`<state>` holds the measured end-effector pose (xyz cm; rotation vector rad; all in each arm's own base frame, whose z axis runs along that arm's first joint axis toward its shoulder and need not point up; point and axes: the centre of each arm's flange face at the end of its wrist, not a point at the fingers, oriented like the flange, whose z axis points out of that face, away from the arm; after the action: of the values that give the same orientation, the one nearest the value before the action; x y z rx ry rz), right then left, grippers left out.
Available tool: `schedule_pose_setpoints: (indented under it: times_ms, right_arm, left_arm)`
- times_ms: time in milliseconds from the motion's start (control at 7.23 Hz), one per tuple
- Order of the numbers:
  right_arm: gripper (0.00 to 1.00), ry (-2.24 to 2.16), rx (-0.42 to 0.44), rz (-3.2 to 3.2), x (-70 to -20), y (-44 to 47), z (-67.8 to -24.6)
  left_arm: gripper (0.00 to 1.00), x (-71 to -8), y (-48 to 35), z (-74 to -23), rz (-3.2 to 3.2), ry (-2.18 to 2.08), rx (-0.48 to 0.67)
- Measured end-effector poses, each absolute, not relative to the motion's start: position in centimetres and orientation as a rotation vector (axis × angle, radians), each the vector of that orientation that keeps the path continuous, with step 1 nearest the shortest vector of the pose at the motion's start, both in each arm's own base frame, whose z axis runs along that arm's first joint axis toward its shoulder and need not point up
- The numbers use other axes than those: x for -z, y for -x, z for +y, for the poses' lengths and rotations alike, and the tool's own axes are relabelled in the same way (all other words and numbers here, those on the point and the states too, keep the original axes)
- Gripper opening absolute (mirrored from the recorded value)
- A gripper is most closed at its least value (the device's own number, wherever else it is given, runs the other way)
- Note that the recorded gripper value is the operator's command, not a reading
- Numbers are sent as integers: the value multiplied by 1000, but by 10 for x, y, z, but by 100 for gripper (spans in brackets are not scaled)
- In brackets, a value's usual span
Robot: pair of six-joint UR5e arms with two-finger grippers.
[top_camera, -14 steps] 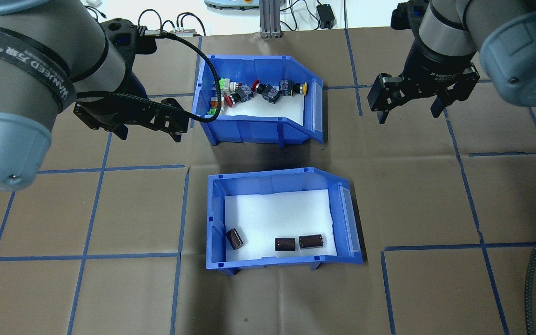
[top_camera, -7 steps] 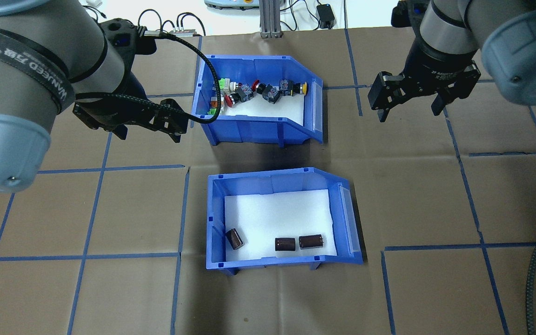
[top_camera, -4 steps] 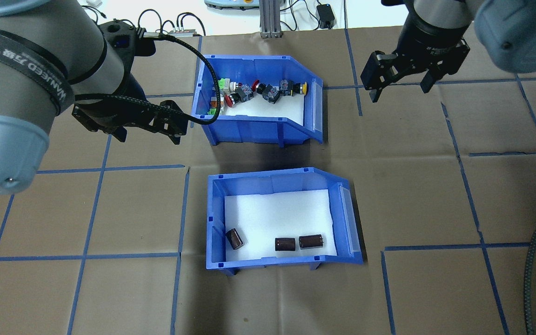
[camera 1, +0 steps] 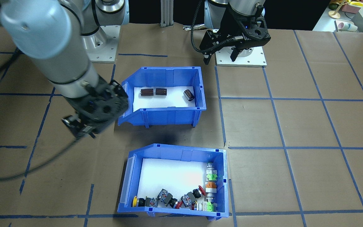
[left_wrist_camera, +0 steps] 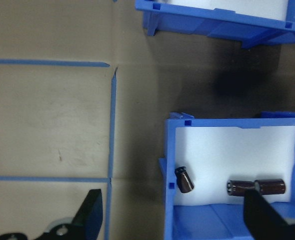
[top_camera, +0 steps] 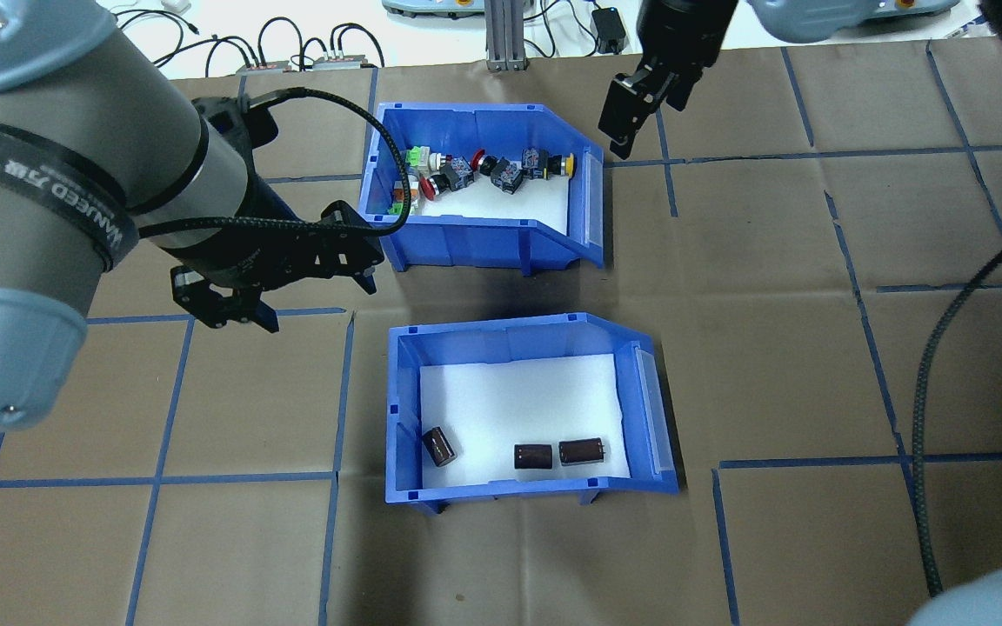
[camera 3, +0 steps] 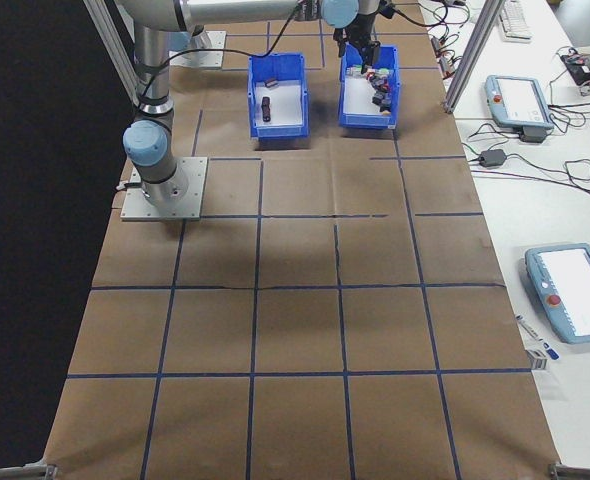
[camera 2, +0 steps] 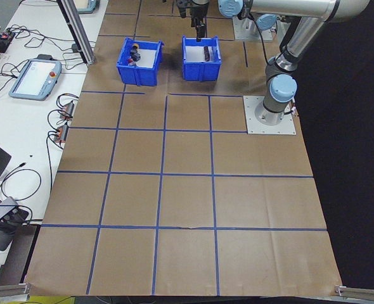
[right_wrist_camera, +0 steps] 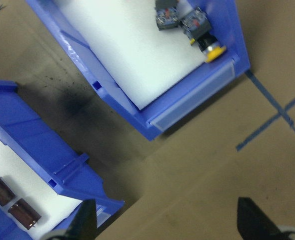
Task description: Place battery box in front
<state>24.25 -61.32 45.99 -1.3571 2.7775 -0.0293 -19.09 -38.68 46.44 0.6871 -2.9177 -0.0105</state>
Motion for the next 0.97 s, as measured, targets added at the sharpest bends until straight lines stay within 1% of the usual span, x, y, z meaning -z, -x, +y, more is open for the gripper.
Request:
schedule_pose_setpoints:
  times_ms: [277,553,691,968]
  right_arm:
    - [100,1723,30,2647,-454,-310,-633]
    - [100,1907,6,2546,-430,-373,-638]
    - [100,1987,-16,2482,-411,-402,-634]
    - [100,2096,-90,2373,-368,-442,-627]
  left_arm:
    - [100,-424,195,-361,-2727,-1309,156]
    - [100,-388,224,-331,-2505,-1762,287]
    - [100,-370,242,-315,-2396,-1888,335]
    - [100,-327,257,-290,-2303,-1973,358]
